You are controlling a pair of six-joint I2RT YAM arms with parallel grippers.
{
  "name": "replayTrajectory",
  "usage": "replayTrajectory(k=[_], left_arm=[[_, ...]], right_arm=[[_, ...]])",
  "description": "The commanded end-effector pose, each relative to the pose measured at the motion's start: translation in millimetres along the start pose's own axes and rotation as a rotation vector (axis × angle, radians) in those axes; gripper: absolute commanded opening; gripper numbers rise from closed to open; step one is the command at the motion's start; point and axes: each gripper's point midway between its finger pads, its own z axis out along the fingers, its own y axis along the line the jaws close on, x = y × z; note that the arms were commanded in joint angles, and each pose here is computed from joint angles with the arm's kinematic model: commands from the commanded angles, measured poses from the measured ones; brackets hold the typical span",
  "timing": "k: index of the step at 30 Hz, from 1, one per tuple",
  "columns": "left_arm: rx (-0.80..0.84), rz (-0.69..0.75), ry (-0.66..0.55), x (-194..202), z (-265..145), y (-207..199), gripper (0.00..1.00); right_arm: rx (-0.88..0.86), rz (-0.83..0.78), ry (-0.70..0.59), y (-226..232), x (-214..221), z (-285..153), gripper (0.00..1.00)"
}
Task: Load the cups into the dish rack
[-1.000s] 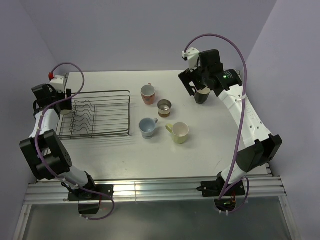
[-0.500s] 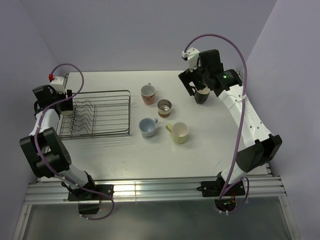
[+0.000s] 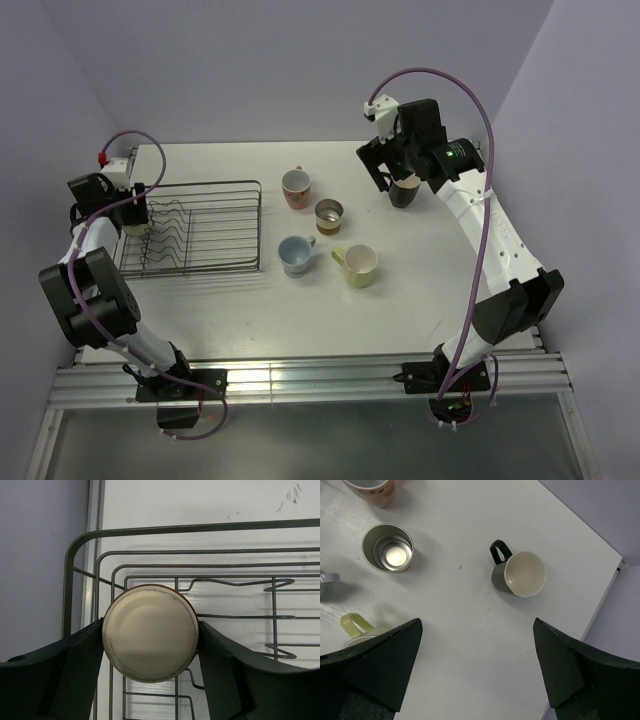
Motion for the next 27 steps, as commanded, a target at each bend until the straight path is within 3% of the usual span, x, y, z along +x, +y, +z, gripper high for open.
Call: replayTrajectory(k=[1,10,14,18,27], left_arm=[[0.033,-0.022,-0.064,-15.7,3.1,-4.3,0.0],[0.04,-0.036,-0.057,-12.5,8.2,-5.8,0.04],[0.029,-0.034,-0.056,-12.6,8.1,-3.7,0.15],[0.02,-0.027,-0.059,-13.5,4.9,-2.6,0.35],[-0.004,-0.014,-0.09,-20.6,1.9,1.6,0.52]], right_arm=[[0.003,0.01,-0.034,-4.5,-12.8,-5.3,1.0],[0.001,0.011,-0.03,-4.4,-11.6,-4.4,1.0],[-0.001,0.008,-0.032,-3.9,-12.9,-4.1,1.0],[-0.006,0.01,-0.035,-3.4,-14.9,-3.4,1.0],[-0.008,0.01,-0.035,-3.0,-14.6,-3.4,1.0]])
